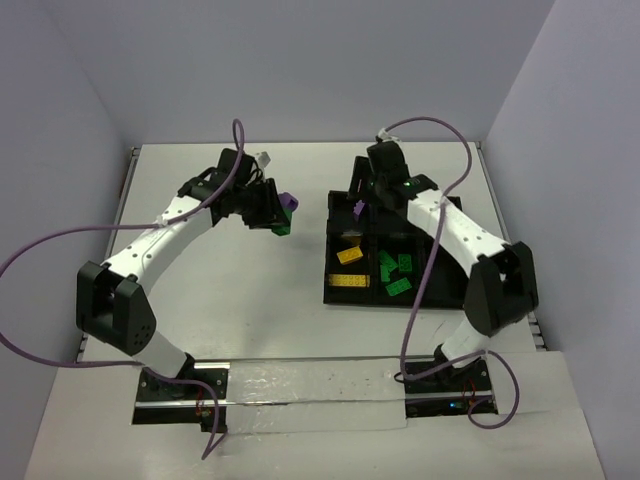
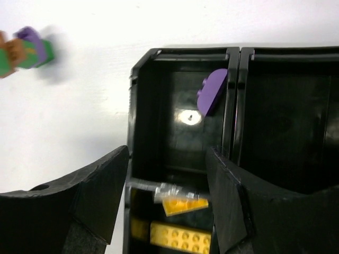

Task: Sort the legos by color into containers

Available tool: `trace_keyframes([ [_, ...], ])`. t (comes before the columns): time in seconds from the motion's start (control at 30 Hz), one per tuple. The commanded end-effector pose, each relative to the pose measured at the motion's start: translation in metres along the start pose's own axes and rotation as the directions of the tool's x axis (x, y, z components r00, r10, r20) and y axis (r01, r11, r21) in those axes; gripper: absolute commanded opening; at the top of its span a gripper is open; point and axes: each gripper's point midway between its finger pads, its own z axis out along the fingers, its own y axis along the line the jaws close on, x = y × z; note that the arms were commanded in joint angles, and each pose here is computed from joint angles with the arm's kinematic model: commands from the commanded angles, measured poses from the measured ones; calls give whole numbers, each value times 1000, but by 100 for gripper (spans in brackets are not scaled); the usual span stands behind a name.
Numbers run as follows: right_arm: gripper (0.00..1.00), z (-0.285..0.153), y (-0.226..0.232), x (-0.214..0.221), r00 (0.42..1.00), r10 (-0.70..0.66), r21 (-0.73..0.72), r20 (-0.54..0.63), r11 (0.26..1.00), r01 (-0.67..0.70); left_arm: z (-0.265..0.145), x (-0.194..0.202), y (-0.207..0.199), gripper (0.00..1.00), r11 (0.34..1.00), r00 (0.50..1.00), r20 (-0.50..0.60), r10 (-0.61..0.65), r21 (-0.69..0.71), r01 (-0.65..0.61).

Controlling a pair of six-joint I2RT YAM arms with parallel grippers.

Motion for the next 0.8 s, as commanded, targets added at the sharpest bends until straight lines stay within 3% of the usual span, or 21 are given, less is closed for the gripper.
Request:
trace_keyframes([
  [0.0,67,-45,10,-14,997,42,-99,69,994,-35,-6,6,-25,0,985,996,7,89,147,-90],
  [0.2,68,-85,43,0,999,-6,-340,45,940,21,-20,29,-54,0,914,989,6,147,381,-138],
  [0.3,69,-97,59,3,998,-46,-433,37,900,58,-22,36,-59,0,894,989,-8,150,427,-132],
  [0.4,73,-104,68,3,997,-76,-477,29,875,81,-16,41,-54,0,897,987,-31,160,421,-132],
  [0.47,76,-105,73,11,996,-86,-483,-35,874,58,-10,44,-46,0,913,987,-48,156,388,-126],
  [0.77,77,-101,99,27,992,58,-413,-115,905,-101,3,23,-18,0,973,993,25,114,197,-117],
])
